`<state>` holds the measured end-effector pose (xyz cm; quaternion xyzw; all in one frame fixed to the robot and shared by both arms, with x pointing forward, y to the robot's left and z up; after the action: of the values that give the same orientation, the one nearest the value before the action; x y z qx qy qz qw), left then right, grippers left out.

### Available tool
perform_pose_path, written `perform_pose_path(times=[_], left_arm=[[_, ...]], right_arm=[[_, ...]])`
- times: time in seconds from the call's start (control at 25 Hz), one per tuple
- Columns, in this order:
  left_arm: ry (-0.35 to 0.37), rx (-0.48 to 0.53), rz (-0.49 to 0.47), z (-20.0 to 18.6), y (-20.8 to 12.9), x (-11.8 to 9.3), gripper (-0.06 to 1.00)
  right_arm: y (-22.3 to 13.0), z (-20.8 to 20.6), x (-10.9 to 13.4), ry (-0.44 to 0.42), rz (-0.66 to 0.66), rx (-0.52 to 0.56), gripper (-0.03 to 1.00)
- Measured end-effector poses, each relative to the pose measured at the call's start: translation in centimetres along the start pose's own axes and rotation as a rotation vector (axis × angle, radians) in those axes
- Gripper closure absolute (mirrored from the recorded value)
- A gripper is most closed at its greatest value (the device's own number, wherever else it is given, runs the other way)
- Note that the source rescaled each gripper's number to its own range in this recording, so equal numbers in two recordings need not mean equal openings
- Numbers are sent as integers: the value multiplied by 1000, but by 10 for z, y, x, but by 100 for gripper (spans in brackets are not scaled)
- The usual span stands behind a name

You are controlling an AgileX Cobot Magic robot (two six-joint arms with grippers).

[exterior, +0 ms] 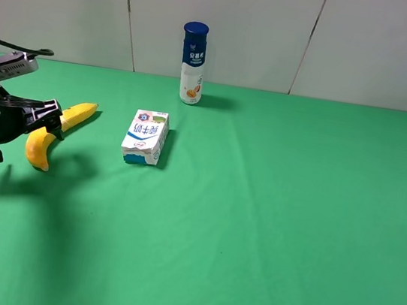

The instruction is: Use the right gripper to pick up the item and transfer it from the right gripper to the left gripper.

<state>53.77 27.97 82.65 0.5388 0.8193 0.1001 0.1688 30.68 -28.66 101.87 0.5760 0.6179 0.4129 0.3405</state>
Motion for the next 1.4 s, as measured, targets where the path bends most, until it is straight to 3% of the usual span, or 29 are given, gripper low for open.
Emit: perform_pose_path(times=[0.36, 0.52, 1.0, 1.2, 1.4], left_arm=[[27, 42, 2, -4, -3, 3, -5], [34, 47, 76, -25, 4, 0, -5], [28, -3, 380, -130, 10, 2, -6], [22, -48, 452, -178, 1, 9, -6], [19, -82, 465, -219, -22, 22, -5]], right_arm=[[0, 0, 0, 0, 0, 0, -3], [0, 0, 0, 0, 1, 0, -3], [0, 0, 0, 0, 3, 0, -3], [0, 0, 0, 0, 3, 0, -3], [0, 0, 0, 0, 3, 0, -3]])
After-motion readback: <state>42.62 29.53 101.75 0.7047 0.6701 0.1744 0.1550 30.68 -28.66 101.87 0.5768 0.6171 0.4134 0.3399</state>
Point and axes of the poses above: a point on each arm's last joint axis where the gripper is mounted, z pointing out along that axis toward the gripper, x along the wrist's bending axis when the last joint is at zero, y = z × x, the point moved 8 cm from there along z, pointing out along that axis toward the gripper, and after that the axes turned 5 degrees about z, right-handed, at the moved point
